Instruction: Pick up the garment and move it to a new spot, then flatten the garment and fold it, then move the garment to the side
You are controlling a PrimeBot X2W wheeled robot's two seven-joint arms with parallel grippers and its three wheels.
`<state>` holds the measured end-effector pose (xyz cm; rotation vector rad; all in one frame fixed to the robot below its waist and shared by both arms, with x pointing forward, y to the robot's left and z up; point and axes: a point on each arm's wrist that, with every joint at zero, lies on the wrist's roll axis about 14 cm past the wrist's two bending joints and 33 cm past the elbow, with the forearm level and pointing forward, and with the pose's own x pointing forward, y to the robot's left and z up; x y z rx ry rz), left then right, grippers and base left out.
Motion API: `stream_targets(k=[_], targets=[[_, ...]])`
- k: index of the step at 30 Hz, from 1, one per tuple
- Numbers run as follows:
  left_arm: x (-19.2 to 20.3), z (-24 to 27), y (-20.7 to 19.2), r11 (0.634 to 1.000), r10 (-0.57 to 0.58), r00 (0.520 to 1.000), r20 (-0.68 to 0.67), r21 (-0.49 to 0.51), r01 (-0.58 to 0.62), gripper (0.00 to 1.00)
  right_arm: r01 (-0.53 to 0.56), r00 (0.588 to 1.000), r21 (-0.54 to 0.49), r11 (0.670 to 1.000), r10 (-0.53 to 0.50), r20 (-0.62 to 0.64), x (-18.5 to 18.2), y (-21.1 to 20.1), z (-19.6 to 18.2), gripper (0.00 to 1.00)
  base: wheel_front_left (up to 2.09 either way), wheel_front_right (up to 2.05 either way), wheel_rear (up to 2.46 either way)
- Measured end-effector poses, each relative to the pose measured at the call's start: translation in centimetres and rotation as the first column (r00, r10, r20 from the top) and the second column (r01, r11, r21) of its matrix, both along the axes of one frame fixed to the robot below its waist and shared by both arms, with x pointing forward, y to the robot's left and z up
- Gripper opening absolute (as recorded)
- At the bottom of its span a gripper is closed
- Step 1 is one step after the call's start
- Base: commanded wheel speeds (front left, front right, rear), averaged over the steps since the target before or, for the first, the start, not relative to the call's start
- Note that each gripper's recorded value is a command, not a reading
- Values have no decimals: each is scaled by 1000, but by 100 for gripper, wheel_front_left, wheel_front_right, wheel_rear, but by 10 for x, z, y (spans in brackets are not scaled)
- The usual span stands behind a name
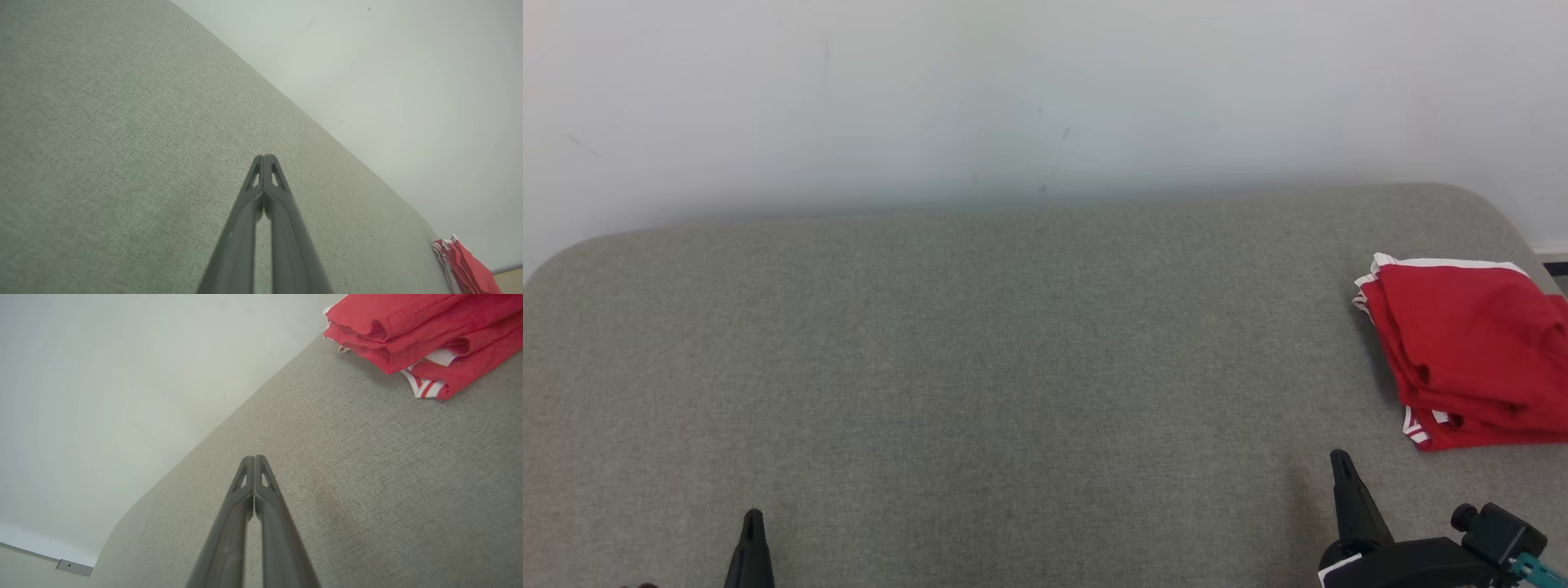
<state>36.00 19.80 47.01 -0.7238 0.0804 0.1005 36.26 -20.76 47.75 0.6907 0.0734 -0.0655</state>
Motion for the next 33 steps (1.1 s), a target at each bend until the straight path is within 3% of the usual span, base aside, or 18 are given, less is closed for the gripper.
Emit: stream_targets(k=[14,33], targets=[[6,3,1,985,13,1000,5,-171,-12,0,13,1000,170,985,-15,9,5,0,4,0,0,0,0],[13,9,1,928,21,1000,22,-373,-12,0,19,999,384,923,-31,24,12,1,9,0,0,0,0]])
